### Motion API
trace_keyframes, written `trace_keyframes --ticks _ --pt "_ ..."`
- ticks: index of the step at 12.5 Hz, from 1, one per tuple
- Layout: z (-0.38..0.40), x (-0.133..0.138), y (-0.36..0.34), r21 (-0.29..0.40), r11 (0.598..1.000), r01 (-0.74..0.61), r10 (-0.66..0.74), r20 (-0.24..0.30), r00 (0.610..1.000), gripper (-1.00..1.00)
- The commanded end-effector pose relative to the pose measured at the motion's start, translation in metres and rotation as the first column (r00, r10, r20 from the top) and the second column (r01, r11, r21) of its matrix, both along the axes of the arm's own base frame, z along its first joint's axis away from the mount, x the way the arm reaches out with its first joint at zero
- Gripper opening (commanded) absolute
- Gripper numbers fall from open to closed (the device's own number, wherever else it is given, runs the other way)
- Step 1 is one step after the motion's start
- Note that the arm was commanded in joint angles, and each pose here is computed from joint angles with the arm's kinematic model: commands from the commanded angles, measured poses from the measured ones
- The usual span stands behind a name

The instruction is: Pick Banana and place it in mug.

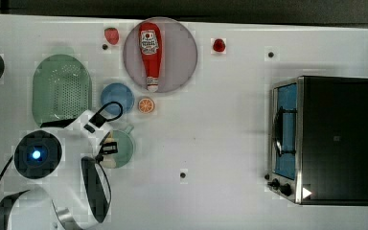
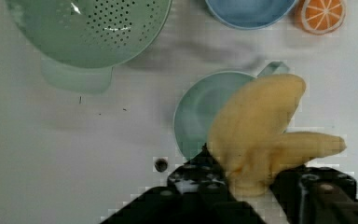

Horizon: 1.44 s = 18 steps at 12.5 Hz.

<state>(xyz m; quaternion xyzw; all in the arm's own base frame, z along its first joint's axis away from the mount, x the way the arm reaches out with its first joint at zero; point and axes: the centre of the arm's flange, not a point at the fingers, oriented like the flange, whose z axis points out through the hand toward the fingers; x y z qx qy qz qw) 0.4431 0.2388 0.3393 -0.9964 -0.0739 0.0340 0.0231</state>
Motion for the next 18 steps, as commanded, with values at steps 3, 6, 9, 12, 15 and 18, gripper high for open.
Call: trace_keyframes --ticks 3,6,9,12,15,18 --pt "-0.053 0.019 -0.011 0.016 0.993 0.115 -0.114 -0.016 0.993 -0.29" --pt "-0.064 0.021 -0.012 0.017 0.996 0.093 -0.094 0.022 0.995 0.41" --pt "-0.064 0.022 -0.018 0.015 0.991 0.132 -0.132 0.023 0.991 1.00" --pt "-0.040 0.038 -0.028 0.036 0.986 0.163 -0.166 0.082 0.983 1.00" --pt "0.032 0.054 -0.061 0.047 0.973 0.227 -0.232 0.185 0.955 1.00" --pt "0.110 0.050 -0.114 0.017 0.946 0.325 -0.322 0.198 0.926 1.00"
